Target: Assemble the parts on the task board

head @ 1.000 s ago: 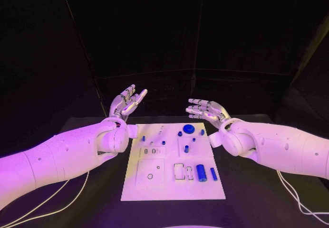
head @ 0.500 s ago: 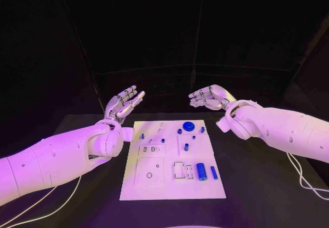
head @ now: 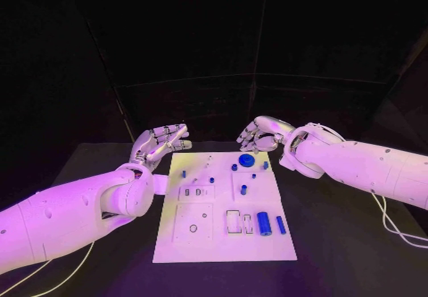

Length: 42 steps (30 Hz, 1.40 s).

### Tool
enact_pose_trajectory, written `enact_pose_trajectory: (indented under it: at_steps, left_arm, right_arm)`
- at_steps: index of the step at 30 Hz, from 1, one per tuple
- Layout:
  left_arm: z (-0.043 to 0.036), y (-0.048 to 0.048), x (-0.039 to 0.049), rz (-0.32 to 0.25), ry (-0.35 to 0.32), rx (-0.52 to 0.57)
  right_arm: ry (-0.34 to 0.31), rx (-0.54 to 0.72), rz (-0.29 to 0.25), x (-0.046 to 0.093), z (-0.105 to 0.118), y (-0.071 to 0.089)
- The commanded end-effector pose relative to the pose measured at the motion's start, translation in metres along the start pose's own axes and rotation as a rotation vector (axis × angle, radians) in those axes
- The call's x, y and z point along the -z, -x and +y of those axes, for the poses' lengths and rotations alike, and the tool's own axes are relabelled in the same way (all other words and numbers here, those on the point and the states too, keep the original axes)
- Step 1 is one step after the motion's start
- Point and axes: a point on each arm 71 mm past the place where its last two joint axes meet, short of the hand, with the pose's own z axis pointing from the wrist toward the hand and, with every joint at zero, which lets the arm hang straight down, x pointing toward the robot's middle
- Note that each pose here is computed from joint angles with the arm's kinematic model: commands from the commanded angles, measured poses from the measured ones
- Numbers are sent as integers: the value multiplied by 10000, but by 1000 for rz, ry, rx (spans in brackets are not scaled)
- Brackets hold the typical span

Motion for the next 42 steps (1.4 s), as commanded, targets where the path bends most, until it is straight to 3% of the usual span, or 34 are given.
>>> enact_pose_trajectory:
  at_steps: [1, 10, 42]
  left_arm:
    - [-47, -71, 40, 54, -17, 11]
    - [-71, -124, 87, 83, -12, 23]
    - [-81, -201, 114, 114, -3, 41]
  right_arm:
    - [-47, 248, 82, -23, 33, -53]
    - [-62, 341, 145, -91, 139, -137]
    - [-75, 348, 210, -304, 158, -236]
